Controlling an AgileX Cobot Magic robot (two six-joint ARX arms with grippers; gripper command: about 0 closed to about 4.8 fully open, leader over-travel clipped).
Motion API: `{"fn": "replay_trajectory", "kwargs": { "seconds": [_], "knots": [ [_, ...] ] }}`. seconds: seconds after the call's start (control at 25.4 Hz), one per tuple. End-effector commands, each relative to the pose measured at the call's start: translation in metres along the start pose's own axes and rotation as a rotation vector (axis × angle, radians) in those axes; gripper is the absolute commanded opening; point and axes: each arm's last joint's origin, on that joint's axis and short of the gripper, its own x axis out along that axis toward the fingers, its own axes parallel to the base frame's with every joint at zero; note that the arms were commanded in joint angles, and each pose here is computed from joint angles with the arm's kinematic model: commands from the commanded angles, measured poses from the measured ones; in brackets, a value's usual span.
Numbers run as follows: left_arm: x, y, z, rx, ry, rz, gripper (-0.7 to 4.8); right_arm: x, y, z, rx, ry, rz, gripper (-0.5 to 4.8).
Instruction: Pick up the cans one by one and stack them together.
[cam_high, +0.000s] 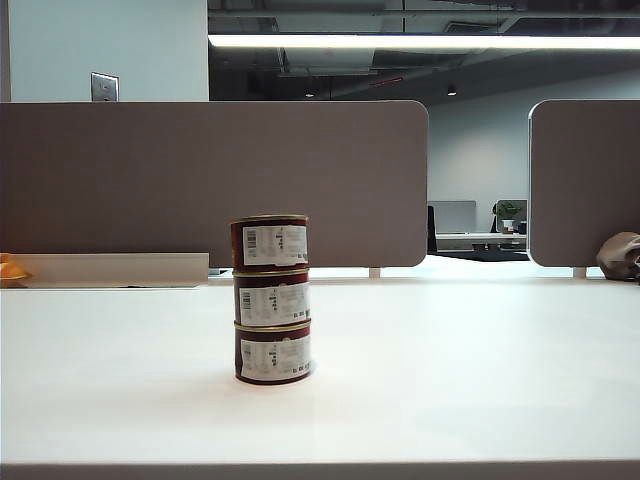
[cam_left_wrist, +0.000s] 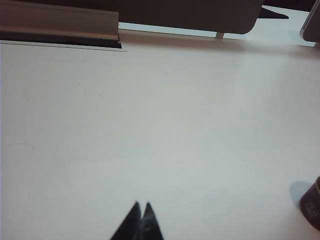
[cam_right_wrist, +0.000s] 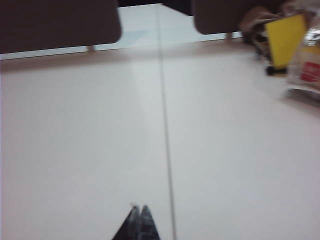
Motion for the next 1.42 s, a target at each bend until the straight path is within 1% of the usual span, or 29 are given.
{"fn": "replay_trajectory", "kwargs": {
  "seconds": [0.04,0.31,0.47,0.67,1.42],
  "knots": [
    [0.0002,0.0003,0.0,0.003,-0.005,0.004,-0.03,0.0006,0.0016,-0.0015,-0.001,0.004,0.061,0.03],
    [0.0002,0.0003,0.0,0.003,-0.005,0.004,-0.03,0.0005,0.0007,-0.0072,-0.003,0.062,0.048,0.04],
    [0.0001,0.0005,0.0001,0.003,-0.005,0.006,-0.03,0.0005,0.0007,-0.0073,-0.003,0.063,0.049,0.03],
    [-0.0008,0.0058,0.0005,-0.006,-0.011,0.061,-0.03,0.0005,0.0007,-0.0072,-0.003,0.062,0.049,0.04],
    [-0.0008,0.0057,0.0005,-0.005,-0.011,0.06,-0.03,0.0005,0.0007,-0.0072,-0.003,0.062,0.049,0.03]
  ]
}}
